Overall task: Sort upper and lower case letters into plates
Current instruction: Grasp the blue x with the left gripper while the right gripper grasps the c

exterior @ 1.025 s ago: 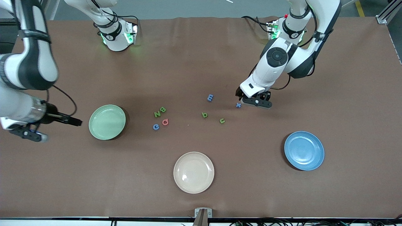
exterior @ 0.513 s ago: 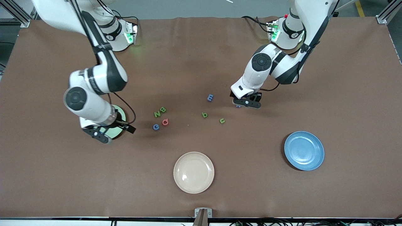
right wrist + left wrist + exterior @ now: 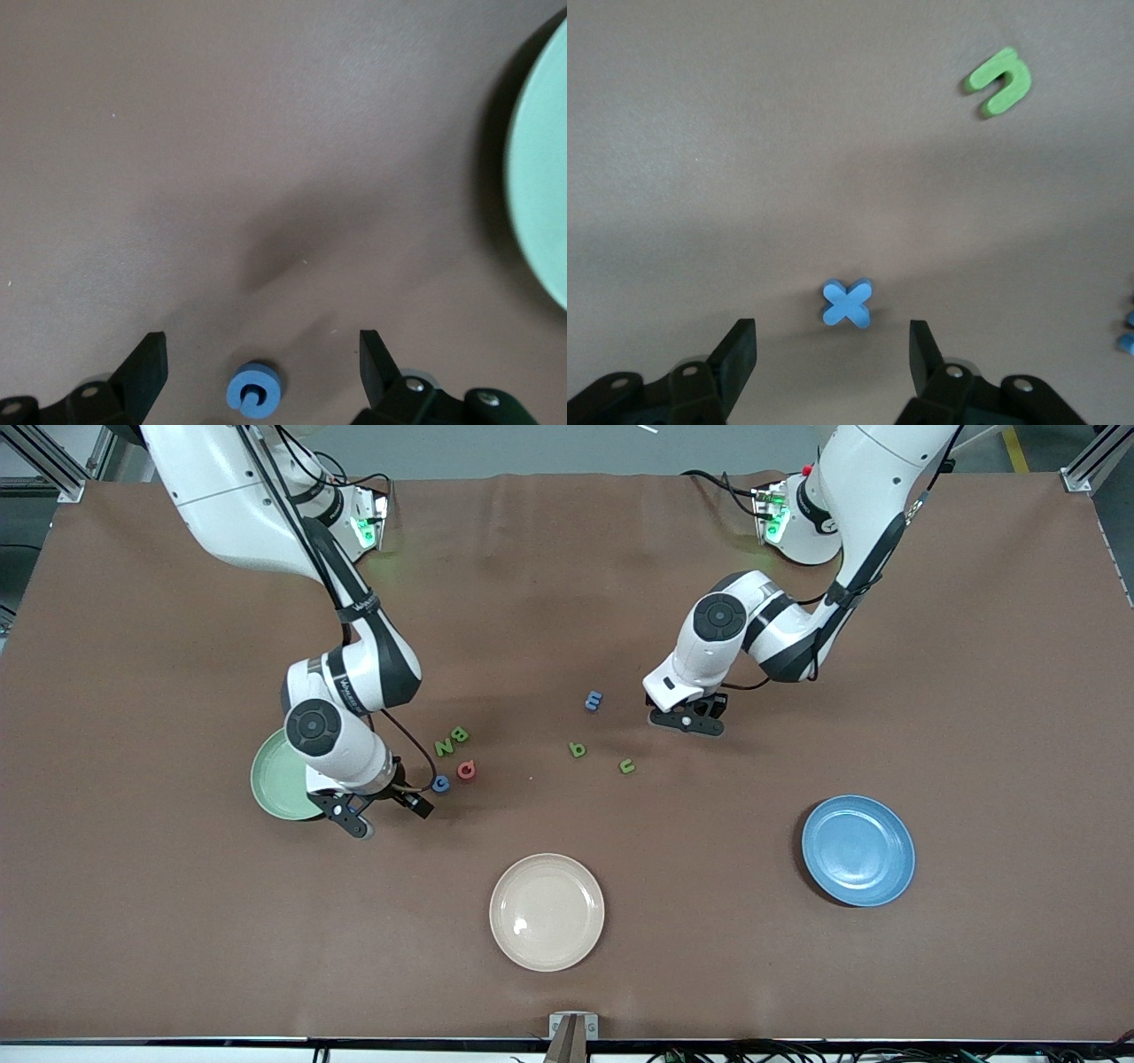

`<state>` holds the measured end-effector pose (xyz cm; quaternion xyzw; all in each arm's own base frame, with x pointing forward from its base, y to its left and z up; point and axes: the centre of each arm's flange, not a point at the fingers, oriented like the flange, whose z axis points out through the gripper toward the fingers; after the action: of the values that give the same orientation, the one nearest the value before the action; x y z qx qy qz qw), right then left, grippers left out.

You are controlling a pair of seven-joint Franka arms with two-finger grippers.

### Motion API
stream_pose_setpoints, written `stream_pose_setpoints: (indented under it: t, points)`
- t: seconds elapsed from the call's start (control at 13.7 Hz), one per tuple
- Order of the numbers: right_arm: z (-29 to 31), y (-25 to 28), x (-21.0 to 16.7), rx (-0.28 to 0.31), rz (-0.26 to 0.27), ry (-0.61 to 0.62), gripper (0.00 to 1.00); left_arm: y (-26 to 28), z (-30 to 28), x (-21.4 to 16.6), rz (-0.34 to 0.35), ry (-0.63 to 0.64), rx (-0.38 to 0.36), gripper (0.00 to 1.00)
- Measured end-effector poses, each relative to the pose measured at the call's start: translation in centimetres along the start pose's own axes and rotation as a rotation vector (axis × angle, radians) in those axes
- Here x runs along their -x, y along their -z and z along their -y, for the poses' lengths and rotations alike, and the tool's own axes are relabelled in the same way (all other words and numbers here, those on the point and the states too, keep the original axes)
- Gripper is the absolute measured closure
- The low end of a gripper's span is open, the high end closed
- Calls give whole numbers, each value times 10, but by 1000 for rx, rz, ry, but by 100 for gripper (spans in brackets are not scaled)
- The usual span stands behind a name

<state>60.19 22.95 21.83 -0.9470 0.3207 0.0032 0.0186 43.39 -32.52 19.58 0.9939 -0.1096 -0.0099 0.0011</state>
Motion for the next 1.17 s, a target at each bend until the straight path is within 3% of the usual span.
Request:
stream_pose_setpoints:
  t: [0.73,1.17]
  points:
    - [8,-41,44,13,4,-15,11,-15,0,-6,11,12,23,34]
    - [10,-45,51,20,7,-25,29,-17,1,-7,15,16,24,38]
